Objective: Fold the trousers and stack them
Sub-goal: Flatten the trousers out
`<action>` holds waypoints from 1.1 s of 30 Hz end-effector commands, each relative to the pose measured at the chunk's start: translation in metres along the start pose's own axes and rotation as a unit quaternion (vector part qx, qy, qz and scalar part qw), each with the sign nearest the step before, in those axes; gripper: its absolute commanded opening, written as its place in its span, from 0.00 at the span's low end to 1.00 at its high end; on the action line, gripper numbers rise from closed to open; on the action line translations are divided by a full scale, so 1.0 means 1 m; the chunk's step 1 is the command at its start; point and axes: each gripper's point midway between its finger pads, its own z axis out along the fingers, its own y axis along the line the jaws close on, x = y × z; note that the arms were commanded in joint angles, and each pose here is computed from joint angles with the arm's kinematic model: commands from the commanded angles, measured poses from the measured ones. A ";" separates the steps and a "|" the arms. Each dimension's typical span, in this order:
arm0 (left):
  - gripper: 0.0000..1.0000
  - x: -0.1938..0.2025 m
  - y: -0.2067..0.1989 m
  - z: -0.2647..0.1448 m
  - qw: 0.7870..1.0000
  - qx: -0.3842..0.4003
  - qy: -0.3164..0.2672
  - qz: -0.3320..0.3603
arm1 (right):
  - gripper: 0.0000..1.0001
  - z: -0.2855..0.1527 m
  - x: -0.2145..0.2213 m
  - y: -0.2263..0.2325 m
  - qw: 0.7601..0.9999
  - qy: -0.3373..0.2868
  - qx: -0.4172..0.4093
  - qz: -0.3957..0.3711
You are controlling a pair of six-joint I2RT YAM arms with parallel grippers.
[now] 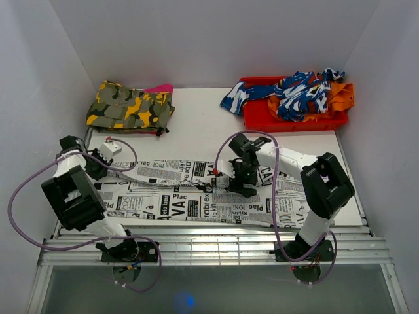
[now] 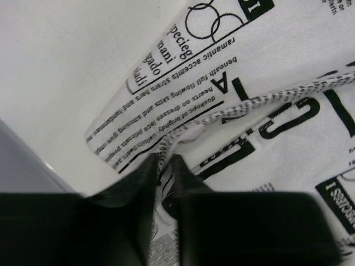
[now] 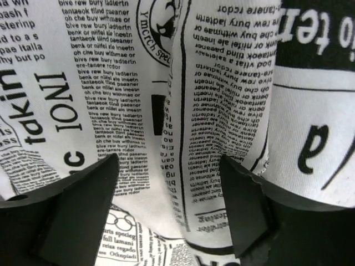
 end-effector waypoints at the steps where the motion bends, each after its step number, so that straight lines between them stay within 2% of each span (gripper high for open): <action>1: 0.39 -0.035 0.019 -0.046 1.000 0.002 -0.031 0.005 | 0.91 -0.036 -0.017 -0.005 0.999 -0.031 0.022 0.003; 2: 0.49 -0.047 0.024 -0.056 0.999 0.002 -0.044 0.002 | 0.93 -0.049 -0.024 -0.011 0.998 -0.044 0.037 0.005; 3: 0.53 -0.062 0.027 -0.065 0.998 0.006 -0.068 0.001 | 0.98 -0.058 -0.028 -0.013 0.997 -0.054 0.047 0.010; 4: 0.56 -0.077 0.038 -0.081 0.997 0.003 -0.080 0.000 | 0.97 -0.073 -0.027 -0.014 0.996 -0.064 0.062 0.018; 7: 0.57 -0.097 0.044 -0.080 0.996 0.017 -0.088 -0.017 | 0.96 -0.098 -0.019 -0.015 0.992 -0.074 0.091 0.047; 12: 0.60 -0.100 0.040 -0.045 0.996 0.047 -0.049 -0.056 | 0.96 -0.094 0.029 0.007 0.993 -0.020 0.104 0.061; 13: 0.61 -0.102 0.037 -0.037 0.996 0.053 -0.044 -0.056 | 1.00 -0.092 0.040 0.015 0.993 -0.014 0.097 0.064; 16: 0.63 -0.103 0.024 -0.009 0.995 0.067 -0.030 -0.068 | 0.84 -0.083 0.061 0.037 0.996 0.014 0.061 0.062; 22: 0.64 -0.091 -0.006 0.049 0.994 0.078 0.024 -0.074 | 0.70 -0.050 0.089 0.058 0.995 0.069 0.001 0.065; 23: 0.61 -0.089 -0.007 0.055 0.993 0.074 0.032 -0.082 | 0.68 -0.044 0.097 0.061 0.994 0.084 -0.006 0.066; 27: 0.35 -0.068 -0.003 0.082 0.990 0.061 0.085 -0.094 | 0.65 -0.023 0.117 0.064 0.991 0.122 -0.017 0.053; 28: 0.24 -0.061 0.001 0.093 0.989 0.058 0.100 -0.097 | 0.65 -0.022 0.128 0.063 0.988 0.146 -0.011 0.049; 30: 0.15 -0.048 0.013 0.099 0.986 0.035 0.126 -0.105 | 0.64 -0.017 0.138 0.067 0.986 0.161 -0.018 0.040; 31: 0.03 -0.047 0.024 0.104 0.986 0.021 0.128 -0.107 | 0.63 -0.017 0.140 0.066 0.986 0.164 -0.018 0.036; 33: 0.00 -0.043 0.039 0.105 0.984 -0.004 0.134 -0.117 | 0.62 -0.016 0.144 0.069 0.985 0.170 -0.023 0.033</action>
